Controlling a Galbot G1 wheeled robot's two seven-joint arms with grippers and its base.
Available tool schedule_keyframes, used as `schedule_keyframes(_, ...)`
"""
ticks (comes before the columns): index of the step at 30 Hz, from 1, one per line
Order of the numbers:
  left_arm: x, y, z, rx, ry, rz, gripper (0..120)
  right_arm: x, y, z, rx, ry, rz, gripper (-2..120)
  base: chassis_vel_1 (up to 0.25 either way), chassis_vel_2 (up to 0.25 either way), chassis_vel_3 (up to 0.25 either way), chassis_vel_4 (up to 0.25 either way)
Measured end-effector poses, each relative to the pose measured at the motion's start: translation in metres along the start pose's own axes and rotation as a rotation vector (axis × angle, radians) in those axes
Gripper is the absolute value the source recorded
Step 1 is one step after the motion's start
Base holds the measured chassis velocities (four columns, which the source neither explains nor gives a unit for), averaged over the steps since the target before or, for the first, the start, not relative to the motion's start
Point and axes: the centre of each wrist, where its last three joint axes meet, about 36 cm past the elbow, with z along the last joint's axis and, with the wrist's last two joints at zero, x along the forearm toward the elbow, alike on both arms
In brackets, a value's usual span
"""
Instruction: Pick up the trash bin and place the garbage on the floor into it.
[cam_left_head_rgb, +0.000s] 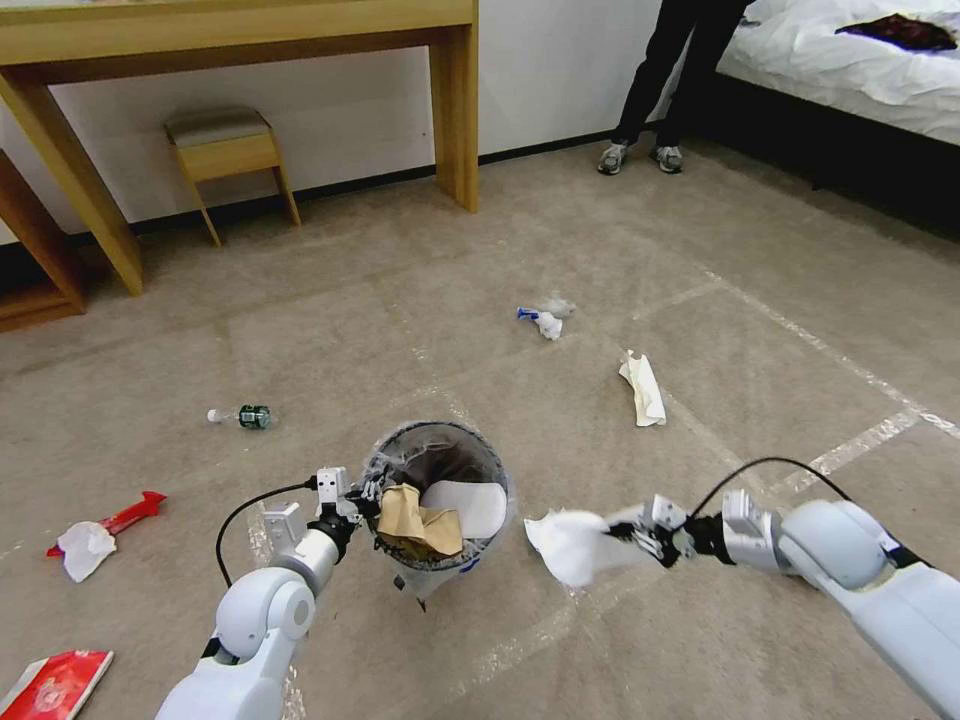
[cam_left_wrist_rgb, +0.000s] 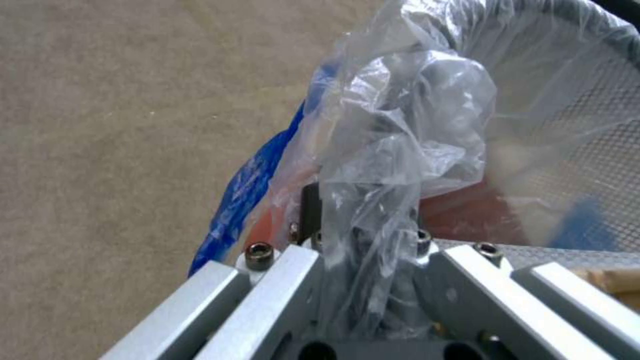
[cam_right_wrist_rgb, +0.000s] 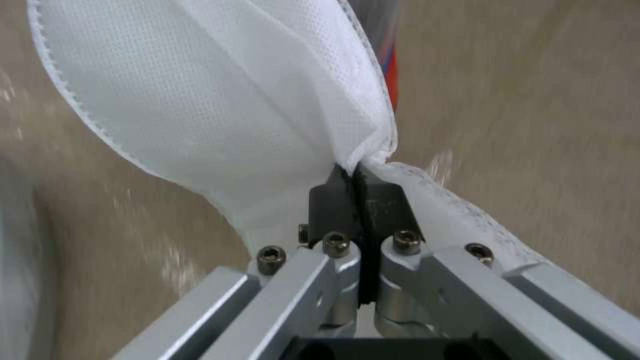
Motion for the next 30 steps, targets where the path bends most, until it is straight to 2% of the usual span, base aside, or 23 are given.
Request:
schedule_keyframes(5, 0.003, -0.002, -0.001, -0.022, 0.001, 0.004, 1, 0.011, 0.0, -0.026, -0.007, -0.088, 0.001, 0, 0.0, 0.0, 0.0, 0.0)
schedule_keyframes(7, 0.004, -0.003, 0.001, -0.026, 0.007, 0.005, 1, 0.018, 0.004, -0.044, -0.011, -0.153, -0.002, 0, 0.0, 0.0, 0.0, 0.0)
schedule_keyframes(16, 0.003, -0.004, 0.008, -0.019, 0.02, 0.003, 1, 0.028, 0.016, -0.082, 0.022, -0.29, -0.01, 0, 0.0, 0.0, 0.0, 0.0)
schedule_keyframes(30, -0.003, -0.011, 0.015, -0.027, 0.037, 0.042, 1, 0.016, 0.036, -0.106, -0.018, -0.487, -0.068, 0, 0.0, 0.0, 0.0, 0.0)
